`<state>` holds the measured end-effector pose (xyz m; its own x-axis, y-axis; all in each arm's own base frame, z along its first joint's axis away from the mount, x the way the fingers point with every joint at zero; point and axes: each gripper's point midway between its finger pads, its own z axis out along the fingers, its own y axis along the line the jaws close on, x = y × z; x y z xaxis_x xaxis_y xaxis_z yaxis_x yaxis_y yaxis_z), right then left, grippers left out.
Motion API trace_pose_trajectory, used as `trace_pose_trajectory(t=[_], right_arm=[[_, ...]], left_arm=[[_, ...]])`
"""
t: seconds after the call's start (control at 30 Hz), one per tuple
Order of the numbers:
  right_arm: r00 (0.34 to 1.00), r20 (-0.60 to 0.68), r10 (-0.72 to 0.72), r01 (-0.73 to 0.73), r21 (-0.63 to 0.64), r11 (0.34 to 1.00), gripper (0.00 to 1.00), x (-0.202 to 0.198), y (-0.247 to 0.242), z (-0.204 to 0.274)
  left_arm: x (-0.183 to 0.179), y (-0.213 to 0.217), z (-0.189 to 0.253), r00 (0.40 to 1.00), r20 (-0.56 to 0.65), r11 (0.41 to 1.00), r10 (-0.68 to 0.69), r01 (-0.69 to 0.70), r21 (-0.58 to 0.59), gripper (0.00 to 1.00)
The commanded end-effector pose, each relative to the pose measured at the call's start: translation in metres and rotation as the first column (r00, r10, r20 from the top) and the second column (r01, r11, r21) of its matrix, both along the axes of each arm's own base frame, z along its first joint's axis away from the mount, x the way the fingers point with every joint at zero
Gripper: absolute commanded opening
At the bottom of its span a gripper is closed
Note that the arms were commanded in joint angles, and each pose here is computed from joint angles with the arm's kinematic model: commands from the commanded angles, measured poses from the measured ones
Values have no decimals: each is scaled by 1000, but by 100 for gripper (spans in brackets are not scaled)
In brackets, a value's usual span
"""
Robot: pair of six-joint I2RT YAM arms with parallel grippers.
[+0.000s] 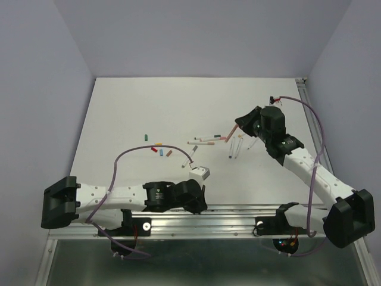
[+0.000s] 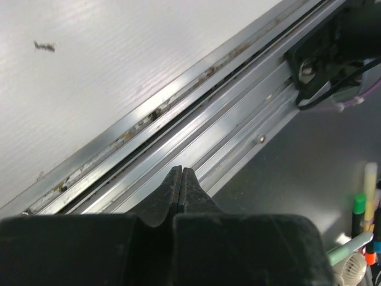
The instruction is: Open the pen caps
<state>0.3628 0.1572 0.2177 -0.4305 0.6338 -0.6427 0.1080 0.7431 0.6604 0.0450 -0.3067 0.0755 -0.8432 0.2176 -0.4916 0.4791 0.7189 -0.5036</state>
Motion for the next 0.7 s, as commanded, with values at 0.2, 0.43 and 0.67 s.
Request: trace_pose_trajectory(t=[0.2, 0.43, 0.67], right_arm=[[953, 64, 295, -301, 129, 945, 1, -53, 40, 10], [870, 84, 487, -492, 218, 843, 1, -84, 68, 3], [852, 103, 514, -522, 253, 815, 1, -95, 71, 8]], left_arm=[[82, -25, 82, 965, 196, 979, 173, -148, -138, 61], [124, -33, 123, 932, 279, 960, 230, -171, -223, 79], [139, -42, 139, 933, 299, 948, 199, -106, -302, 79]])
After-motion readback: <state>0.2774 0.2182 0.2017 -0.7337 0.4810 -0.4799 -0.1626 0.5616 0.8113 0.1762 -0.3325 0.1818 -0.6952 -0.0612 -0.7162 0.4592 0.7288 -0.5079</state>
